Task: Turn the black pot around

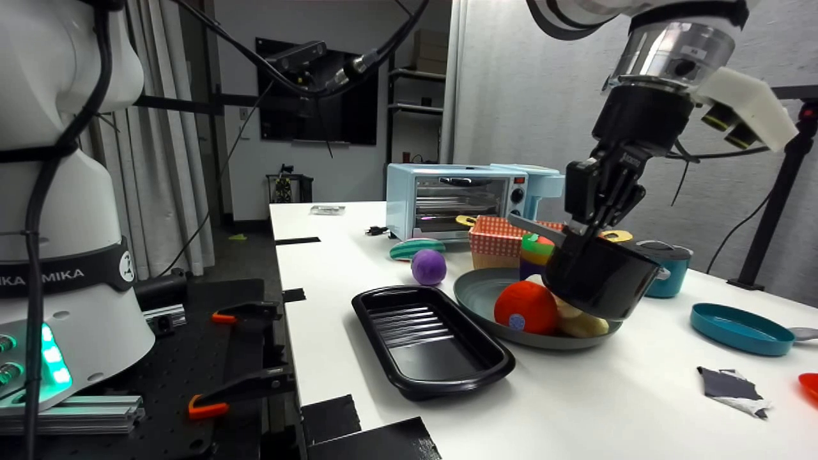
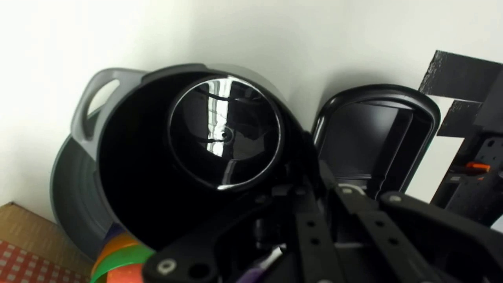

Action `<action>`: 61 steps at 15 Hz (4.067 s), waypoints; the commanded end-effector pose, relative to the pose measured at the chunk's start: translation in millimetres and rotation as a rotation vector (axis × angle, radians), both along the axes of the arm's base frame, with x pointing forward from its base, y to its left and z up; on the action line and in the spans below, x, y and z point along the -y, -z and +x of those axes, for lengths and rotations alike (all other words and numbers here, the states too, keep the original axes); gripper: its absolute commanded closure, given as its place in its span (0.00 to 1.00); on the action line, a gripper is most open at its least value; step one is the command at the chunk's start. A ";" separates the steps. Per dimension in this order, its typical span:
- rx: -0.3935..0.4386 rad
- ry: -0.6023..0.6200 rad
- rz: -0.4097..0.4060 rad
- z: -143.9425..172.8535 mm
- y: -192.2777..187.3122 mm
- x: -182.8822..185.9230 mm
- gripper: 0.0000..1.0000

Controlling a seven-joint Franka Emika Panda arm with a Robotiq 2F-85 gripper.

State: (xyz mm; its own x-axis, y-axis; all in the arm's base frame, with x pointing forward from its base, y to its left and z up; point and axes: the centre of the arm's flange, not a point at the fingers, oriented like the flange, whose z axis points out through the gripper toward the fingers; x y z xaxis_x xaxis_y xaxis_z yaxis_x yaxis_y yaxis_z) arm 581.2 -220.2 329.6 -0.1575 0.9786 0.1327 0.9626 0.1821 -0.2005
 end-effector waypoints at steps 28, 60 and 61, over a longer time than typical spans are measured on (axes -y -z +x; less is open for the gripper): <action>0.159 0.174 -0.188 -12.0 62.8 74.7 0.51; 0.227 1.203 -0.008 -35.3 -78.0 -98.0 0.00; 0.242 1.250 -0.005 -39.3 -79.7 -102.7 0.00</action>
